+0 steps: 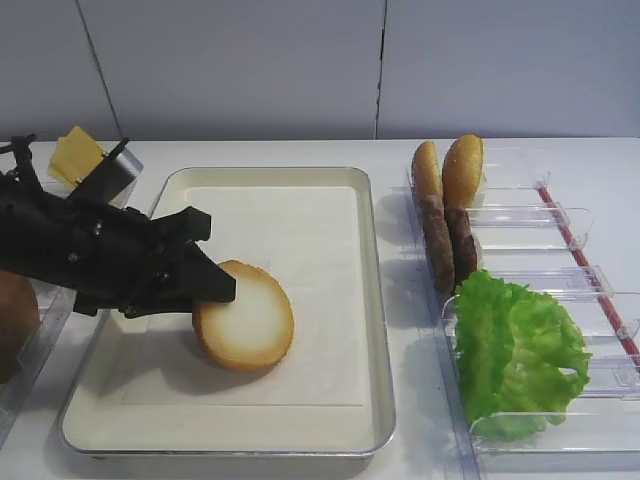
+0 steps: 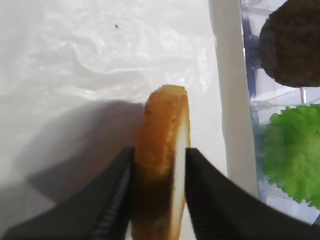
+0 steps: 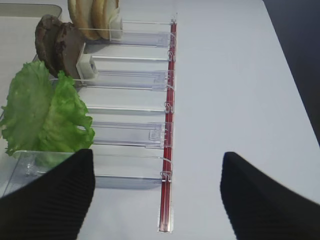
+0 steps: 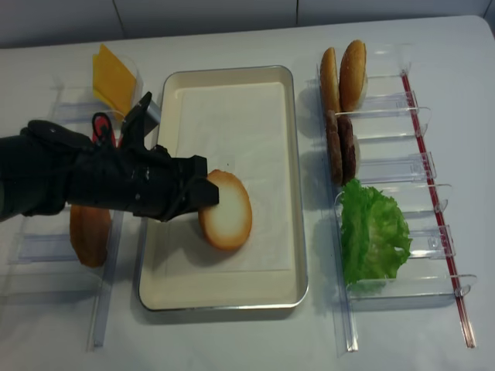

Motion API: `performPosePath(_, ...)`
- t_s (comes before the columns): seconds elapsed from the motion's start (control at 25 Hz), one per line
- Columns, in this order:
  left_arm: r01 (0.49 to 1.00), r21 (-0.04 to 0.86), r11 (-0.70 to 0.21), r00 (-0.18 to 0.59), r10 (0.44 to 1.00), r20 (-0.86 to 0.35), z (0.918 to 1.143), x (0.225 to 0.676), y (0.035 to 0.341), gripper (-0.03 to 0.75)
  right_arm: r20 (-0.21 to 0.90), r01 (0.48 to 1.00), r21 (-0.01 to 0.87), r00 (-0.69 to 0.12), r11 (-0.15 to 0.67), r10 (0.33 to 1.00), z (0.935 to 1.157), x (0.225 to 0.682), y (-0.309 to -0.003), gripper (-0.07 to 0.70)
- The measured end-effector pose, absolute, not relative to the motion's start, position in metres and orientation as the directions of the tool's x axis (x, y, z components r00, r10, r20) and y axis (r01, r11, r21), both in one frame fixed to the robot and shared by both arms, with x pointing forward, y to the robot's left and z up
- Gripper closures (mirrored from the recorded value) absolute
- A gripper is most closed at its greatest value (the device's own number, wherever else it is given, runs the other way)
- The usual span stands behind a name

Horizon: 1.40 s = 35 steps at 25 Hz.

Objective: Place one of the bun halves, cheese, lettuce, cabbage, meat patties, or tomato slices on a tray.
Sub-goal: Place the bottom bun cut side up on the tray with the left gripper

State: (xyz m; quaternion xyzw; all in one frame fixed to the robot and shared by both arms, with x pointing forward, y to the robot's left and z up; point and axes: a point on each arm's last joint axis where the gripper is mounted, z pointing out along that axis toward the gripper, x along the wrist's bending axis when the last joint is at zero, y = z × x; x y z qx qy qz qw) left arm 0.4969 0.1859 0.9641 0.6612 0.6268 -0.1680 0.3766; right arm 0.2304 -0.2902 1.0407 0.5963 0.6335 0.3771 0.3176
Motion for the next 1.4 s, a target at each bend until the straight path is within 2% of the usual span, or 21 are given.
performPosePath(0.12,0.954,0.291,0.067,0.161,0.704,-0.692,0.9640,0.4970,0.1860,0.278,0.047,0.516,0.857,-0.087,0.004,0.995,1.0407,0.2304,-0.2902,0.087)
performPosePath(0.2,0.953,0.295,0.064,0.166,0.704,-0.690,0.9640,0.4971,0.1860,0.214,0.047,0.516,0.857,-0.087,0.004,0.995,1.0407,0.2304,-0.2902,0.087)
performPosePath(0.28,0.952,0.301,0.058,0.175,0.705,-0.688,0.9640,0.4971,0.1860,0.186,0.047,0.516,0.857,-0.087,0.004,0.995,1.0407,0.2304,-0.2902,0.087)
performPosePath(0.48,0.951,0.306,0.047,0.185,0.707,-0.682,0.9635,0.4967,0.1862,0.173,0.046,0.516,0.857,-0.088,0.006,0.995,1.0407,0.2304,-0.2902,0.087)
performPosePath(0.76,0.947,0.321,-0.033,0.240,0.737,-0.632,0.9598,0.4937,0.1891,0.173,0.044,0.516,0.857,-0.089,0.008,0.995,1.0407,0.2304,-0.2902,0.087)
performPosePath(1.24,0.941,0.336,-0.040,0.249,0.756,-0.605,0.9583,0.4950,0.1911,0.170,0.044,0.516,0.857,-0.089,0.008,0.995,1.0407,0.2304,-0.2902,0.089)
performPosePath(1.4,0.943,0.326,-0.071,0.252,0.790,-0.558,0.9546,0.4940,0.1953,0.170,0.044,0.516,0.857,-0.089,0.008,0.995,1.0407,0.2304,-0.2902,0.089)
